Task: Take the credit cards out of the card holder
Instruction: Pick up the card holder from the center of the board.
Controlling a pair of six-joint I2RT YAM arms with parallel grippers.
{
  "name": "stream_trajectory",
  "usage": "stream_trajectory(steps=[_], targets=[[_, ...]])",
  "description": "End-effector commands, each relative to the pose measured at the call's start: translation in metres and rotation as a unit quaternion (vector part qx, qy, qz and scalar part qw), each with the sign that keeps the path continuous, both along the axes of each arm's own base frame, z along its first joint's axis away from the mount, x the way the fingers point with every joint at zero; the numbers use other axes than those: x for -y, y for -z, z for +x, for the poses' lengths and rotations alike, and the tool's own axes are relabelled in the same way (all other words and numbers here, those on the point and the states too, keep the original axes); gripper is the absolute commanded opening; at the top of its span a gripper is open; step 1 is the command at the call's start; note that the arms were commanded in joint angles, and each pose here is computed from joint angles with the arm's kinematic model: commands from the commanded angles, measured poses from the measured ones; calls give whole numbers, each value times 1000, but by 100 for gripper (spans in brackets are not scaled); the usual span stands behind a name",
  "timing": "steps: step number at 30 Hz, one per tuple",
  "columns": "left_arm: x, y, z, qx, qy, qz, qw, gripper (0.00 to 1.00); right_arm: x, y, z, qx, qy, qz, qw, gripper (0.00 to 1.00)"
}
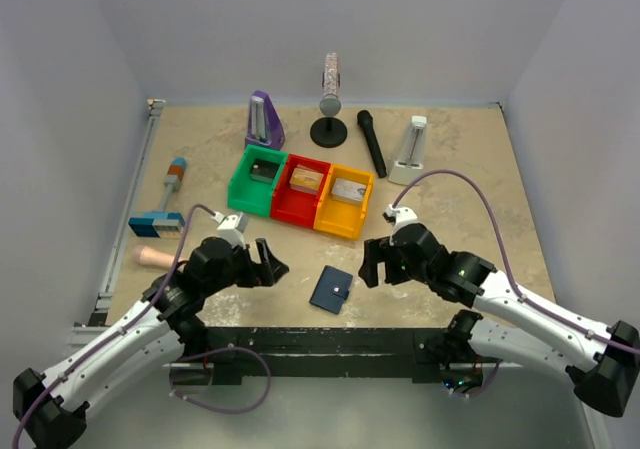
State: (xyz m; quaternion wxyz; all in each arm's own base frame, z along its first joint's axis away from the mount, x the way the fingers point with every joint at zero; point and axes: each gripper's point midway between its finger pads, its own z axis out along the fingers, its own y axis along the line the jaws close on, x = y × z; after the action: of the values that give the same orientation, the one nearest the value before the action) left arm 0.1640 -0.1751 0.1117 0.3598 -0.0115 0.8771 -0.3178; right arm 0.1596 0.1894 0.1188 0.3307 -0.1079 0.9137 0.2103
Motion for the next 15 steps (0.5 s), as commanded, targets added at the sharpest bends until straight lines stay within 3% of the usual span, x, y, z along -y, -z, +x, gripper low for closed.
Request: stream_trajectory(steps=[1, 9, 15], targets=[[28, 3, 0, -8, 27, -35, 999, 90, -17, 9, -5, -25, -6, 26, 999, 90], [40, 25, 1, -36, 42, -18, 998, 87, -41, 42, -14, -97, 6, 51, 994, 89], [51, 33, -2, -46, 70, -23, 996, 77, -52, 56, -11, -121, 28, 65, 990, 87]])
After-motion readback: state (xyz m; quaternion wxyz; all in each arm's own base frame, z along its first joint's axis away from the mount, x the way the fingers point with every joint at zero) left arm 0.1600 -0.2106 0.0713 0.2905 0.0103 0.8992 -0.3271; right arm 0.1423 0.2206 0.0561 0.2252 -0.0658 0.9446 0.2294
